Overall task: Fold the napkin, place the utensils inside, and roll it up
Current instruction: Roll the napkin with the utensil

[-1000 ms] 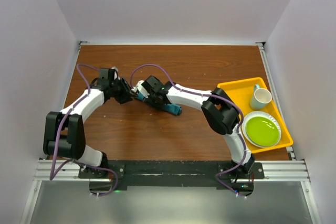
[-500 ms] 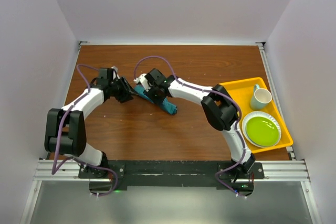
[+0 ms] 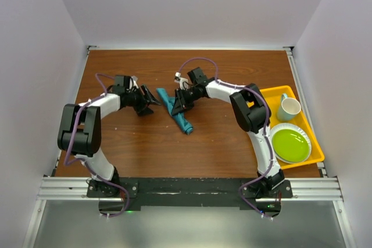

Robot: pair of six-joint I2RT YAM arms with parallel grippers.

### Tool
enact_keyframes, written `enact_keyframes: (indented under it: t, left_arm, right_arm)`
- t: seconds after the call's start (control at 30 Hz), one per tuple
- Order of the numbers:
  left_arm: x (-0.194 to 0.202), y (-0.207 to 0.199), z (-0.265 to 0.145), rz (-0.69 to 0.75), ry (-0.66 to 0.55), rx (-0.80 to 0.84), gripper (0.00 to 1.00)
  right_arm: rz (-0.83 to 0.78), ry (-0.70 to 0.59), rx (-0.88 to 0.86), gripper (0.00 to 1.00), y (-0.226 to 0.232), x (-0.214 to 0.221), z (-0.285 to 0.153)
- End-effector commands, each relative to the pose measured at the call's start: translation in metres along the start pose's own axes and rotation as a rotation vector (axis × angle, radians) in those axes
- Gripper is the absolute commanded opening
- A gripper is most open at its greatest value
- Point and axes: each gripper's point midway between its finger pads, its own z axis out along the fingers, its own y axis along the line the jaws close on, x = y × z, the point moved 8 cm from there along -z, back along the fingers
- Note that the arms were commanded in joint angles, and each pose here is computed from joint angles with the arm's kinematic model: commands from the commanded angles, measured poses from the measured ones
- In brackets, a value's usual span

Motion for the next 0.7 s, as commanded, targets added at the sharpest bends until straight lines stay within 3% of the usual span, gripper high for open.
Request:
enact_keyframes:
  t: [0.0,0.13,0.2,0.23,0.43,0.67]
  left_arm:
    - [-0.014,-0.032,0.006,0.020,-0.003,0.074,0.66]
    - [-0.017,-0.047,0.018,0.024,0.001,0.071,0.66]
    - [-0.016,-0.054,0.024,0.034,0.005,0.086,0.56]
    - [-0.016,-0.059,0.027,0.050,0.002,0.105,0.46]
    - [-0.018,-0.076,0.037,0.089,-0.012,0.177,0.30]
    - [-0.022,-0.090,0.049,0.098,-0.013,0.225,0.28]
  right_arm:
    - [0.204,0.054,-0.177,0.23,-0.006,0.013,0.012]
    - [0.255,0.011,-0.236,0.23,-0.019,0.010,0.010]
    - [0.285,0.009,-0.239,0.23,-0.028,0.011,0.009]
    - [0.286,0.000,-0.247,0.23,-0.031,0.011,0.009]
    - [0.346,-0.043,-0.289,0.23,-0.047,0.008,-0.001]
    - [0.407,-0.061,-0.295,0.29,-0.066,0.009,-0.011]
